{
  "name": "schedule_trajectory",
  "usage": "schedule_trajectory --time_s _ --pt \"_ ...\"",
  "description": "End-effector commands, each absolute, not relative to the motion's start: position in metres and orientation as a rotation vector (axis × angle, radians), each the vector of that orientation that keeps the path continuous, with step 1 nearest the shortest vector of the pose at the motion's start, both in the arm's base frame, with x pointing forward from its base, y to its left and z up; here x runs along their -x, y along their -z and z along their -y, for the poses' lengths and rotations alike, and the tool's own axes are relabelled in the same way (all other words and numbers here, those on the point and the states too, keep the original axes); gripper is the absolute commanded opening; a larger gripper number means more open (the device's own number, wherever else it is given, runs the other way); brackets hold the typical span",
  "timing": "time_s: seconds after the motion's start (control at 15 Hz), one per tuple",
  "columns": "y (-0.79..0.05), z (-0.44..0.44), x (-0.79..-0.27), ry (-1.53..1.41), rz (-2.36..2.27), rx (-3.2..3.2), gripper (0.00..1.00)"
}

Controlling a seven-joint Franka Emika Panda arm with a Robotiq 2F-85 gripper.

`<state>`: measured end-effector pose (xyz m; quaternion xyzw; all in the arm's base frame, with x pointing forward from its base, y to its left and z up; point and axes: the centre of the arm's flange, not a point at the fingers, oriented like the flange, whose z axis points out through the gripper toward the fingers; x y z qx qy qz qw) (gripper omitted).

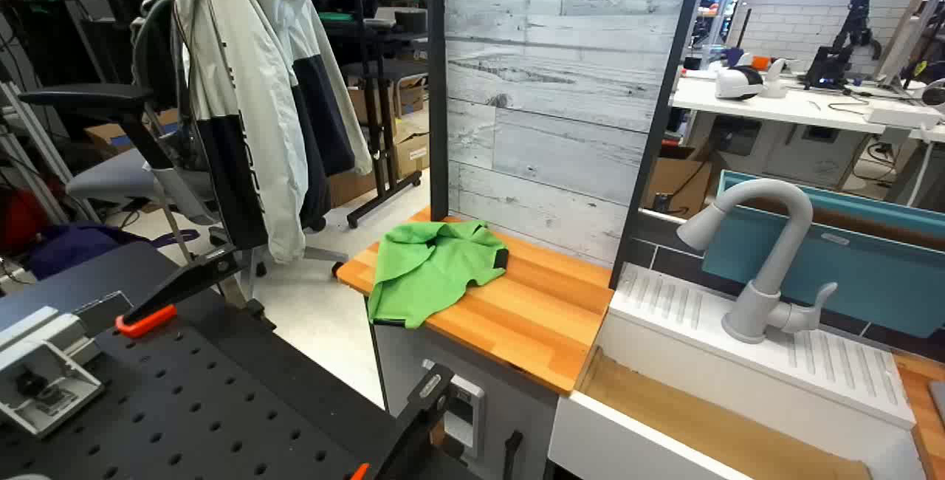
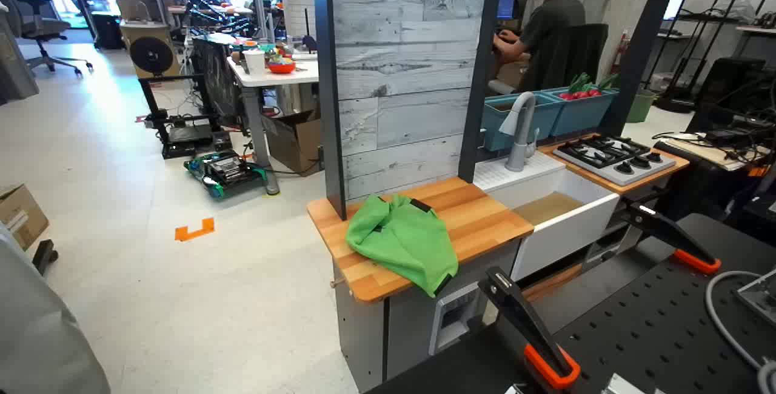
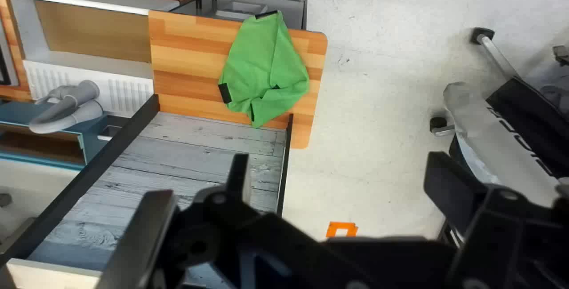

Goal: Push the rag to the right

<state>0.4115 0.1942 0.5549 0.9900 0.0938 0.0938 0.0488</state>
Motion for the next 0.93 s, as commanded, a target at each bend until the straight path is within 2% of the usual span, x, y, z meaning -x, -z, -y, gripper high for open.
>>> schedule_trajectory --time_s 0.0,0.4,0.87 --pt "-0.555 -0.194 -0.411 -0.286 -0.286 -3.017 1.0" --pt "-0.553 -0.193 -0.412 -0.313 -0.264 -3.01 1.0" --pt "-0.513 -0.172 -0.433 -0.43 -0.174 -3.053 1.0"
